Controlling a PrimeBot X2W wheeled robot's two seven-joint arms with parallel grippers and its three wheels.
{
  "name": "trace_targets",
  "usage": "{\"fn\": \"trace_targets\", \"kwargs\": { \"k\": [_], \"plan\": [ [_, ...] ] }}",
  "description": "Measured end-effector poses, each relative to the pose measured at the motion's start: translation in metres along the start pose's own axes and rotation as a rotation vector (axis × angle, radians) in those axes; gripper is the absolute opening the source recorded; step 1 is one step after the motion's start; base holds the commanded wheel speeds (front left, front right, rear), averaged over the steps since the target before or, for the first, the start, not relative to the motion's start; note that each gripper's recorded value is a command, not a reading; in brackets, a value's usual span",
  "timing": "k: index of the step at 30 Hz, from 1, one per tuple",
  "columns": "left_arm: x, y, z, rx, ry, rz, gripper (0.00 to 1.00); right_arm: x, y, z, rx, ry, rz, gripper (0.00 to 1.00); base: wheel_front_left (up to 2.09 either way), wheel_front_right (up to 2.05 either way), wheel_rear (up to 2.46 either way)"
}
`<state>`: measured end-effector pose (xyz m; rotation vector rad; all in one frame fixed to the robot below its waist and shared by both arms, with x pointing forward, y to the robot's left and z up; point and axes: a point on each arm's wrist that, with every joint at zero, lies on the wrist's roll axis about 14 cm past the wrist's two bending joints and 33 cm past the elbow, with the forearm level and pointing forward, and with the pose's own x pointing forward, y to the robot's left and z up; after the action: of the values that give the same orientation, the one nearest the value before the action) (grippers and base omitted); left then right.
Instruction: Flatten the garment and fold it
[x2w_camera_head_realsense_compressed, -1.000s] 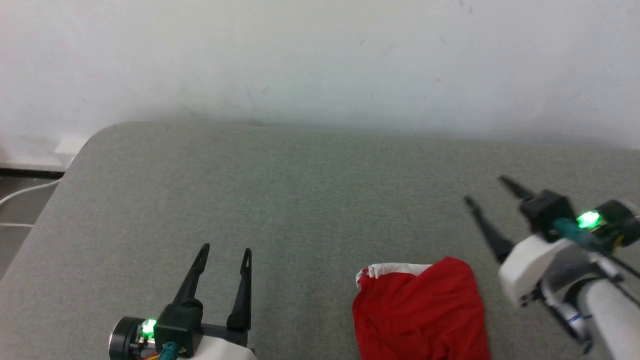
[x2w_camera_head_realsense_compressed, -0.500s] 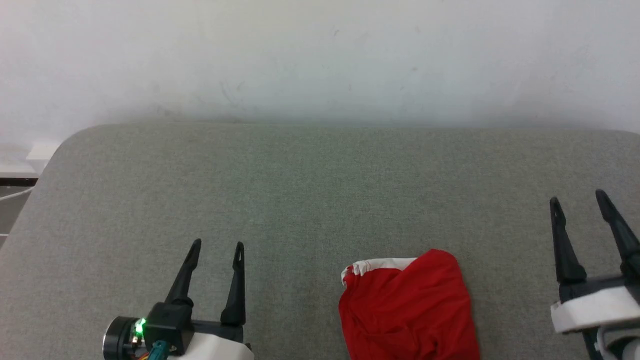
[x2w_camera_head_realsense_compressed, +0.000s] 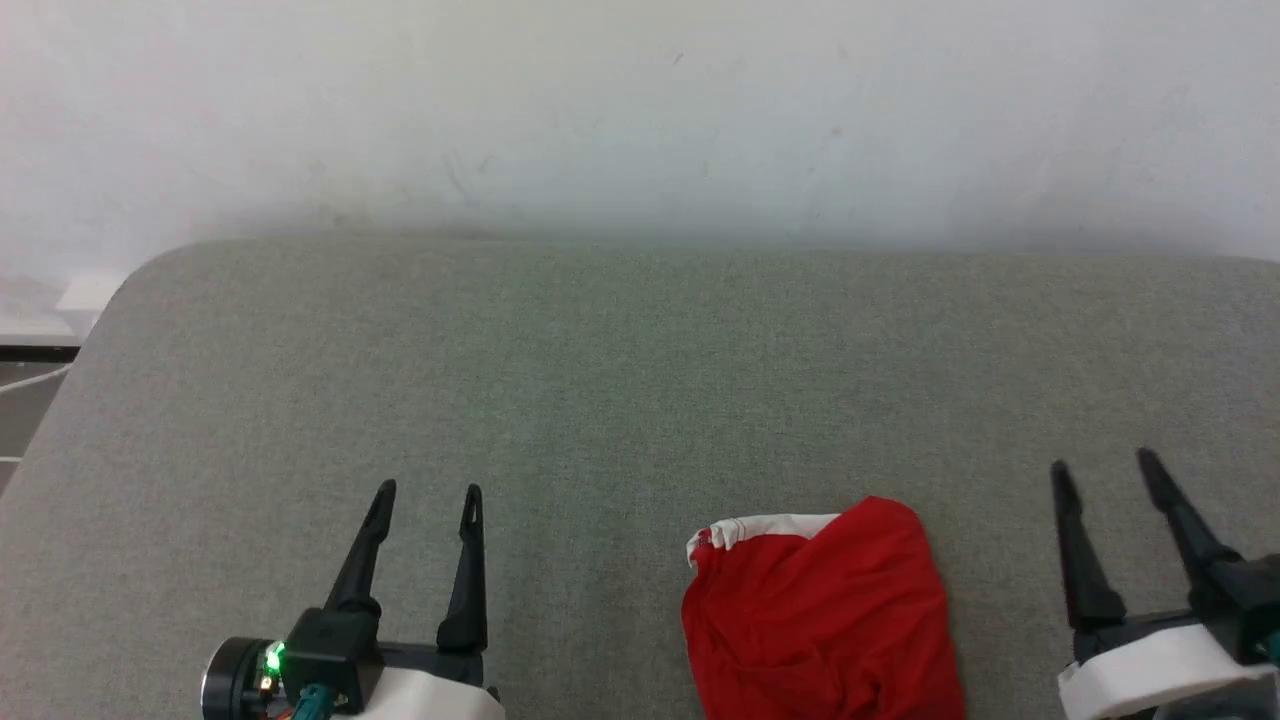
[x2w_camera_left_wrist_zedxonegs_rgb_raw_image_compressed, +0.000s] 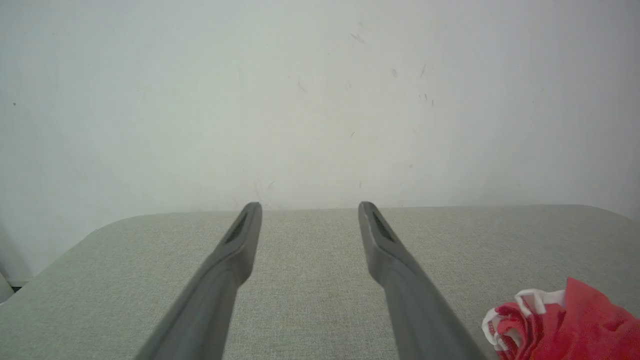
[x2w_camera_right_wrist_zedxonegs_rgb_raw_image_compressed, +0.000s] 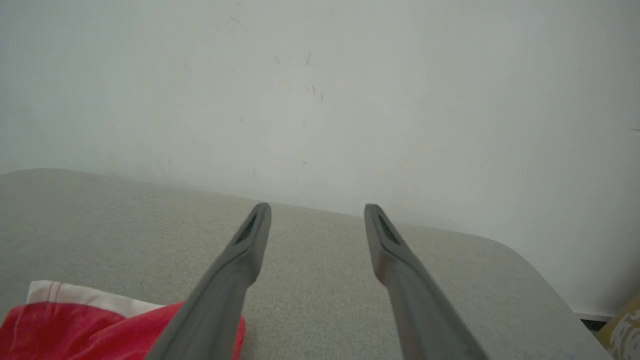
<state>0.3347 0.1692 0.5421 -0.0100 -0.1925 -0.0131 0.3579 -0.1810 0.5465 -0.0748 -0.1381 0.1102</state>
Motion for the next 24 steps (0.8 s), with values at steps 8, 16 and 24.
{"fn": "trace_targets", "kwargs": {
  "k": [8,16,24],
  "plan": [
    [0.002,0.0,-0.013,0.004,0.042,-0.002,1.0,-0.01,0.031,-0.066,0.051,0.471,0.201,1.0,0.0,0.0,0.0],
    [0.011,-0.001,-0.027,0.011,0.082,-0.006,1.0,-0.019,0.058,-0.109,0.189,0.856,0.32,1.0,0.0,0.0,0.0],
    [0.011,0.007,-0.034,0.021,0.105,0.021,1.0,-0.022,0.087,-0.149,0.227,1.037,0.386,1.0,0.0,0.0,0.0]
  ]
}}
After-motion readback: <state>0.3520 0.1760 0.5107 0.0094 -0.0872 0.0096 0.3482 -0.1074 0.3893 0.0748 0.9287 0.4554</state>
